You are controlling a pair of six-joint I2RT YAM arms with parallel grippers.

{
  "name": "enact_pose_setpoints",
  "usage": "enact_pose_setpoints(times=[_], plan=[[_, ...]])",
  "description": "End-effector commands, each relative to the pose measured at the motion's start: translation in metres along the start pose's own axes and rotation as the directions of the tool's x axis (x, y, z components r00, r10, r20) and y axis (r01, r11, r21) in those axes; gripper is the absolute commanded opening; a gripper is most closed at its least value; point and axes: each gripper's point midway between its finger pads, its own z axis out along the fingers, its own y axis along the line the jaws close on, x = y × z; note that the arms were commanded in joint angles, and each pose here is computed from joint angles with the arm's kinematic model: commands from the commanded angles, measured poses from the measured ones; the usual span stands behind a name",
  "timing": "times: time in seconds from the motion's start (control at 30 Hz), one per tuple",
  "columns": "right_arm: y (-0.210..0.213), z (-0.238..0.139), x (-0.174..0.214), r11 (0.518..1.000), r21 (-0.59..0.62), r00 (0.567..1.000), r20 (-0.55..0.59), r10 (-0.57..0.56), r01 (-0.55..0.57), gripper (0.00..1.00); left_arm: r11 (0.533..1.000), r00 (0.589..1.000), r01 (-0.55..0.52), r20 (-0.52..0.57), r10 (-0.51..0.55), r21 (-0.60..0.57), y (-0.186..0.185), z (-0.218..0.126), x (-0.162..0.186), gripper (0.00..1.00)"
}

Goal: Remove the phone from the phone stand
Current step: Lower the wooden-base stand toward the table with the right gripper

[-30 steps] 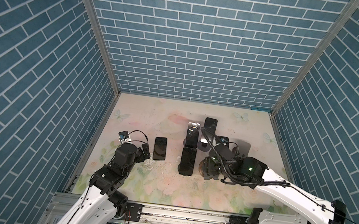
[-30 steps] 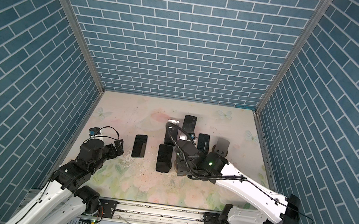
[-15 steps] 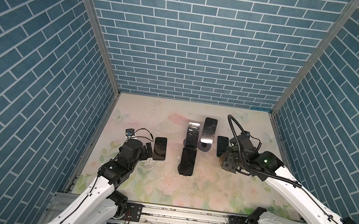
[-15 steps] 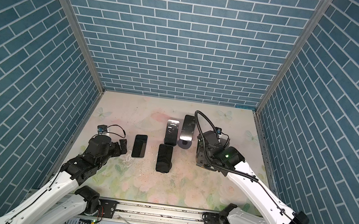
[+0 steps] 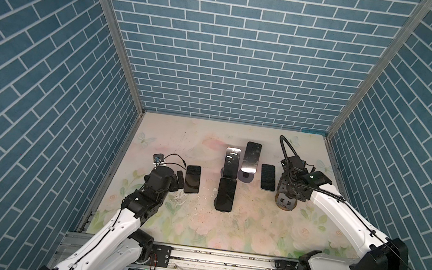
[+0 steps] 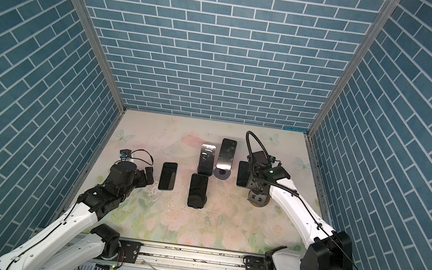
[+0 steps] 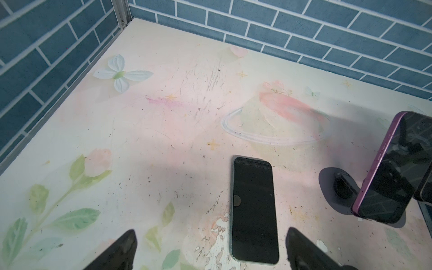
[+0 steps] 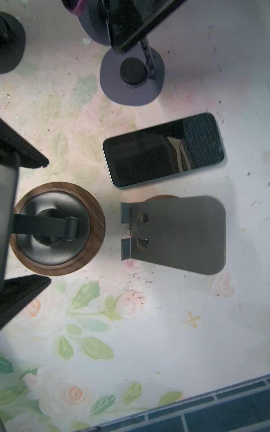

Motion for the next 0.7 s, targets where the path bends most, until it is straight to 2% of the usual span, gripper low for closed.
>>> enact_pose_setpoints(times=[0.0,0.27,0.67], plan=[[-0.018,0.018,0.010,0.999,0.046,0.999,-0.041,0.017,-0.015,0.60,1.000,0.999,0.000,0.035,0.000,0.003,-0.003,-0.002,-0.015,1.00],[-0.032,0.043,0.014,0.995,0.023,0.995,-0.029,0.097,-0.096,0.61,1.000,1.000,-0.002,0.028,0.003,-0.006,-0.003,-0.001,-0.014,1.00],[-0.039,0.058,0.004,0.994,0.042,0.995,0.001,0.097,-0.097,0.66,1.000,1.000,-0.010,0.014,0.010,-0.015,0.000,-0.003,-0.013,1.00]])
